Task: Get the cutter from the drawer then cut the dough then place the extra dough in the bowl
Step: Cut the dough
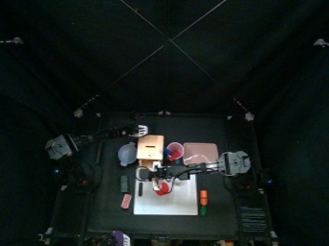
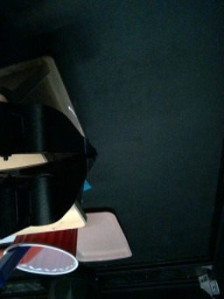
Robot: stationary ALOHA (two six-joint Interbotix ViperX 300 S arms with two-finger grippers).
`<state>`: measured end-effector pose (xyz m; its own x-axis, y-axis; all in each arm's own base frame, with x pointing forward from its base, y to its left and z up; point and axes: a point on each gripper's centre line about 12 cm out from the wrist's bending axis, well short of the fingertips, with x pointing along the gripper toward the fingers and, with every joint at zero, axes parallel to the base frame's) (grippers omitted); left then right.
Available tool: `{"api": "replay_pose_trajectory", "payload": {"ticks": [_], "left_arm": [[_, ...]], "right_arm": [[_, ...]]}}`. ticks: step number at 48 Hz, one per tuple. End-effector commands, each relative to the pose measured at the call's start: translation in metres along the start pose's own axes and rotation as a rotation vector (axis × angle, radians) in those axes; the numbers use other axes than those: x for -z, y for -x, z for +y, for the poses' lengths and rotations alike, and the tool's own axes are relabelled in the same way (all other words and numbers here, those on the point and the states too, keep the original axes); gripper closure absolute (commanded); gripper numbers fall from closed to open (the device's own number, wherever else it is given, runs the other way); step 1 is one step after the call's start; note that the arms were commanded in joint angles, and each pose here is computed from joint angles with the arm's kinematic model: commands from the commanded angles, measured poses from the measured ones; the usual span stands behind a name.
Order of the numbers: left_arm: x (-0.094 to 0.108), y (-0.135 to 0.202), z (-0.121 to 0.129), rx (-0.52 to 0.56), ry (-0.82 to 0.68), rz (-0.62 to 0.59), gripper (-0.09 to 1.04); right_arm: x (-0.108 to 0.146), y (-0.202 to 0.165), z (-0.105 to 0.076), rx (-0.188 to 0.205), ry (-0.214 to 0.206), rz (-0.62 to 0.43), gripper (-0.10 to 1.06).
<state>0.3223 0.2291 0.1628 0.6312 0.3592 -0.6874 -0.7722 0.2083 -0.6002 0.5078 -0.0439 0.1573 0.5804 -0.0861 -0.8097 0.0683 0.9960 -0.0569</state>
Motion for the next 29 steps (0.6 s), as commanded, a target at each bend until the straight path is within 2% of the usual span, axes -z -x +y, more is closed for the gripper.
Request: {"api": "replay_pose_trajectory", "payload": {"ticks": [1,7,17,24,29], "left_arm": [[-0.004,0.003,-0.008,0.02,-0.004,-0.011,0.57],[-0.004,0.003,-0.008,0.02,-0.004,-0.011,0.57],[-0.004,0.003,-0.008,0.02,-0.003,-0.011,0.57],[-0.004,0.003,-0.008,0.02,-0.001,-0.011,0.57],[-0.004,0.003,-0.008,0.02,0.0,-0.01,0.57]], "right_arm": [[-0.017,0.016,-0.021,0.035,-0.01,-0.056,0.57],[-0.018,0.017,-0.033,0.057,-0.012,-0.058,0.57],[-0.019,0.017,-0.039,0.07,-0.007,-0.06,0.57],[-0.014,0.015,-0.047,0.078,-0.027,-0.045,0.57],[-0.018,0.017,-0.048,0.081,-0.023,-0.058,0.57]]}}
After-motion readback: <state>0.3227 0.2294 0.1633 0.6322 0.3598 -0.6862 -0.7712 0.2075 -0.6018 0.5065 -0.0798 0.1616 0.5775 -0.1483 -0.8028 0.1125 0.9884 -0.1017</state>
